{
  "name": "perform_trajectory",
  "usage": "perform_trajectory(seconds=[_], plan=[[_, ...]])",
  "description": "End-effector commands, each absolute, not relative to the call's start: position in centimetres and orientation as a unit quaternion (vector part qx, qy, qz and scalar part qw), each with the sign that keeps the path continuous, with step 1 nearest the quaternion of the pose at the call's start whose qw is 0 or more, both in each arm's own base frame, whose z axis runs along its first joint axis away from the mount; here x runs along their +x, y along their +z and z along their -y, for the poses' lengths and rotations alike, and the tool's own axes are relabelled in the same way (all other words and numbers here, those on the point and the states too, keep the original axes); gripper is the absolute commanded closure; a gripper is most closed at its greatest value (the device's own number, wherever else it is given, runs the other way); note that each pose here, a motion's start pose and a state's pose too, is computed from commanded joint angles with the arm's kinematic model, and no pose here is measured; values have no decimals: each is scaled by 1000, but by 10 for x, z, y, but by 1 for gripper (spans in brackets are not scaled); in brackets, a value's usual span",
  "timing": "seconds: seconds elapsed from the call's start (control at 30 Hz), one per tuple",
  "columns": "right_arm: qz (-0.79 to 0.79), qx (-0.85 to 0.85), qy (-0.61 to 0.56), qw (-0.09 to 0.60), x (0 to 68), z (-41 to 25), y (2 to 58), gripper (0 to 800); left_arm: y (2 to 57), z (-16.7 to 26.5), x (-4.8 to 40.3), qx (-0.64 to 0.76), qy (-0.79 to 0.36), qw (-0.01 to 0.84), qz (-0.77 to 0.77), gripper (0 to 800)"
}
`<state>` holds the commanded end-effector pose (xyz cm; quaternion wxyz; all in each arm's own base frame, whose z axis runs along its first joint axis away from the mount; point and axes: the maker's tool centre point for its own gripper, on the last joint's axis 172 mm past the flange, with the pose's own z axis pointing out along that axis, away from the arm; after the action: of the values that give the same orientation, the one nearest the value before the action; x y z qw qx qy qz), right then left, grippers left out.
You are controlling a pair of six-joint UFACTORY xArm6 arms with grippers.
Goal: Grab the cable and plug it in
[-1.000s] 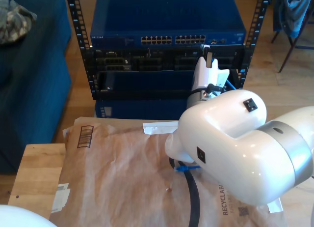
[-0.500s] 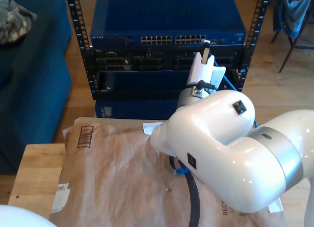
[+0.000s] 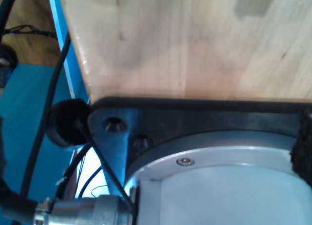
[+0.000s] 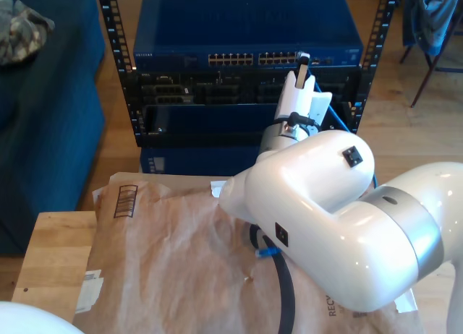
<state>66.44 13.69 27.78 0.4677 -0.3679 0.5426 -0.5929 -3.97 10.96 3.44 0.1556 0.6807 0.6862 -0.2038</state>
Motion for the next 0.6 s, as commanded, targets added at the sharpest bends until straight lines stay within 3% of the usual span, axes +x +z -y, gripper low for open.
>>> perform_trajectory(seconds=[0.6], plan=[[-540, -370, -599, 460, 672, -134, 273, 800, 34, -110, -40, 681, -204, 156, -686, 0]])
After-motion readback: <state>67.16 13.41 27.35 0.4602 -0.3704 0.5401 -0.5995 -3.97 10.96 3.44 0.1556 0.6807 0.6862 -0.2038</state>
